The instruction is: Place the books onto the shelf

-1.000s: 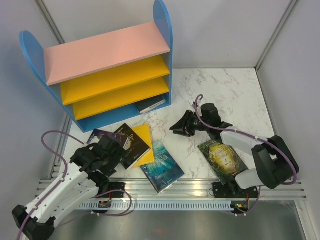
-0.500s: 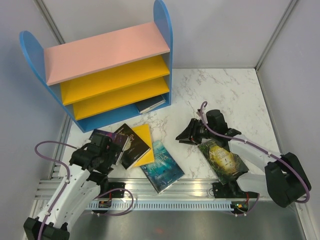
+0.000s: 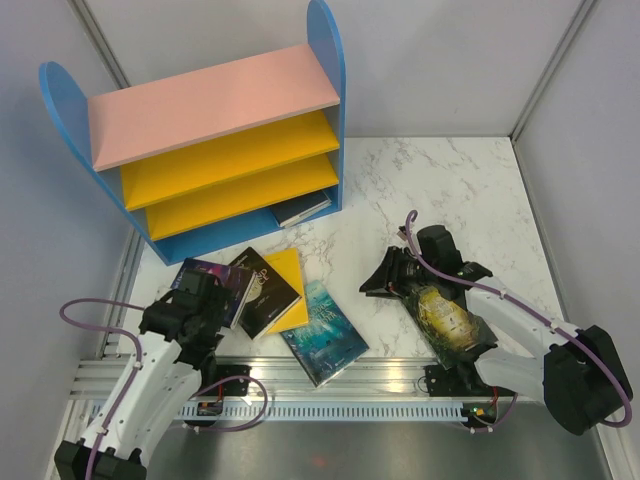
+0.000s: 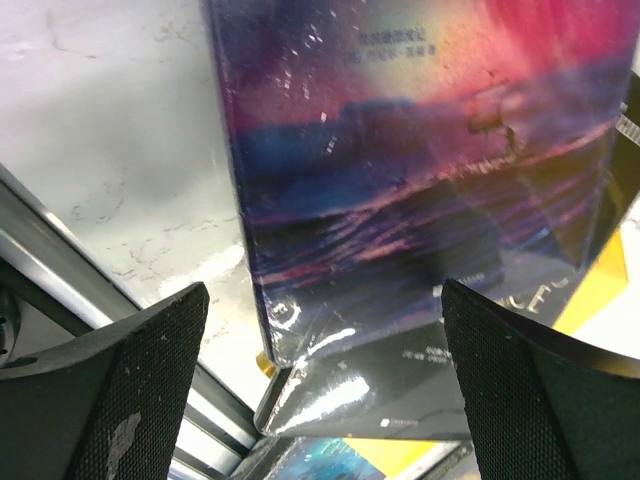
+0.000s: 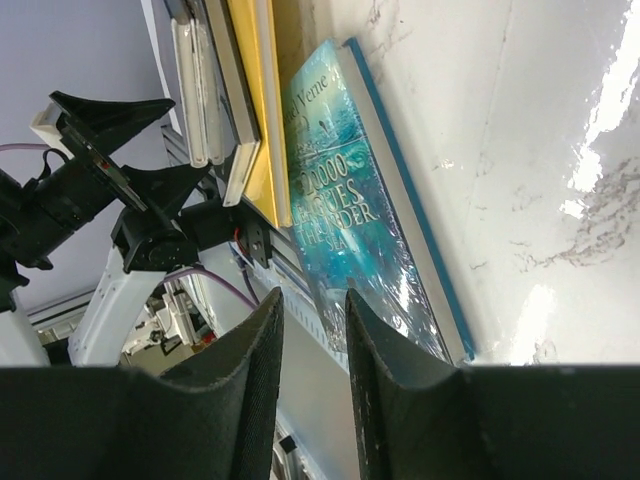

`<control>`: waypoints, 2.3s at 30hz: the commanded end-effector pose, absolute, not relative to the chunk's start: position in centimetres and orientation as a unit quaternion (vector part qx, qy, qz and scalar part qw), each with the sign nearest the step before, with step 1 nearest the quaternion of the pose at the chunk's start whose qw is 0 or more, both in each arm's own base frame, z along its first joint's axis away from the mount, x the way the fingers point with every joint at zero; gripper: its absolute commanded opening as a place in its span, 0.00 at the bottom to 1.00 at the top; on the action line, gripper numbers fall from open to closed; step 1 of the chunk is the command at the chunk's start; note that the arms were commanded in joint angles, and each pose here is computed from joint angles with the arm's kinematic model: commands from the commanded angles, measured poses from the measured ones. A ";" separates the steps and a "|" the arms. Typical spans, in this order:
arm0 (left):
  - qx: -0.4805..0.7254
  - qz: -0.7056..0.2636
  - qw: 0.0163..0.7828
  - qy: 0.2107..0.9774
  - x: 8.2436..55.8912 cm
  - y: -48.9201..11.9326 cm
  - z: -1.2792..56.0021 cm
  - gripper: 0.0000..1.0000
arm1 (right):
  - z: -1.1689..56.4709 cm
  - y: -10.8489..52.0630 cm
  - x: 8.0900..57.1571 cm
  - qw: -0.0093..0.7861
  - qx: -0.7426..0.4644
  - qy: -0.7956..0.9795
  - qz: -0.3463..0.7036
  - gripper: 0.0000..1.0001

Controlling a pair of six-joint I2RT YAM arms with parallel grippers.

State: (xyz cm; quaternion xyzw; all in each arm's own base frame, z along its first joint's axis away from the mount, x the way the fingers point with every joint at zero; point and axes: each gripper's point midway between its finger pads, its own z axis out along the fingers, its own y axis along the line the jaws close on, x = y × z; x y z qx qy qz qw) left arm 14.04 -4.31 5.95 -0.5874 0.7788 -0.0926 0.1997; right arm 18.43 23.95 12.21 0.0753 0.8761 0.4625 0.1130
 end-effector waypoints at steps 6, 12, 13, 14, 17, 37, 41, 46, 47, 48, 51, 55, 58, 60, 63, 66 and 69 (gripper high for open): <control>-0.613 -0.066 0.147 0.774 14.5 -5.1 2.0 1.00 | 11.4 23.2 17.9 0.114 0.065 0.886 0.445 0.34; -0.611 -0.068 0.214 0.759 15.9 -3.4 2.0 1.00 | 11.2 22.7 17.7 0.114 0.064 0.894 0.429 0.33; -0.616 -0.071 0.216 0.754 15.9 -3.4 1.9 1.00 | 11.1 22.6 17.7 0.116 0.063 0.895 0.427 0.33; -0.617 -0.075 0.217 0.752 16.0 -3.4 1.5 1.00 | 10.8 22.6 17.6 0.113 0.062 0.896 0.425 0.33; -0.620 -0.078 0.202 0.754 16.2 -3.9 0.6 1.00 | 10.4 22.4 17.2 0.105 0.062 0.899 0.421 0.33; -0.524 -0.115 0.228 0.812 18.7 -5.5 2.0 0.02 | 9.3 22.2 18.0 0.101 0.055 0.911 0.397 0.28; -0.494 -0.151 0.223 0.826 17.5 -6.6 2.3 0.02 | 9.7 22.5 18.4 0.106 0.057 0.908 0.401 0.25; -0.447 -0.202 0.229 0.841 16.8 -8.3 4.7 0.02 | 12.0 23.5 19.7 0.124 0.056 0.893 0.430 0.25; -0.436 -0.219 0.240 0.839 17.1 -8.7 5.8 0.02 | 13.0 23.9 20.0 0.129 0.053 0.886 0.442 0.27; -0.423 -0.240 0.231 0.843 16.9 -9.5 6.5 0.02 | 13.6 24.2 20.2 0.128 0.059 0.882 0.450 0.29; -0.397 -0.285 0.226 0.842 16.6 -11.1 8.8 0.02 | 16.1 25.2 20.6 0.136 0.056 0.861 0.487 0.44; -0.394 -0.341 0.212 0.827 16.3 -12.6 11.2 0.02 | 19.3 26.5 21.3 0.133 0.091 0.820 0.549 0.66; -0.380 -0.383 0.221 0.813 16.5 -13.6 13.9 0.02 | 20.3 27.1 21.1 0.129 0.105 0.796 0.582 0.75; -0.365 -0.408 0.229 0.805 16.7 -14.1 15.5 0.02 | 19.4 27.4 20.5 0.114 0.113 0.794 0.587 0.78; -0.353 -0.444 0.234 0.790 17.0 -14.9 17.9 0.02 | 19.2 28.3 20.1 0.100 0.121 0.782 0.603 0.79; -0.345 -0.476 0.247 0.770 17.3 -15.3 20.2 0.02 | 18.9 29.4 19.7 0.089 0.115 0.781 0.607 0.80; -0.339 -0.506 0.256 0.751 17.4 -15.7 22.2 0.02 | 18.6 30.3 19.3 0.079 0.112 0.782 0.607 0.81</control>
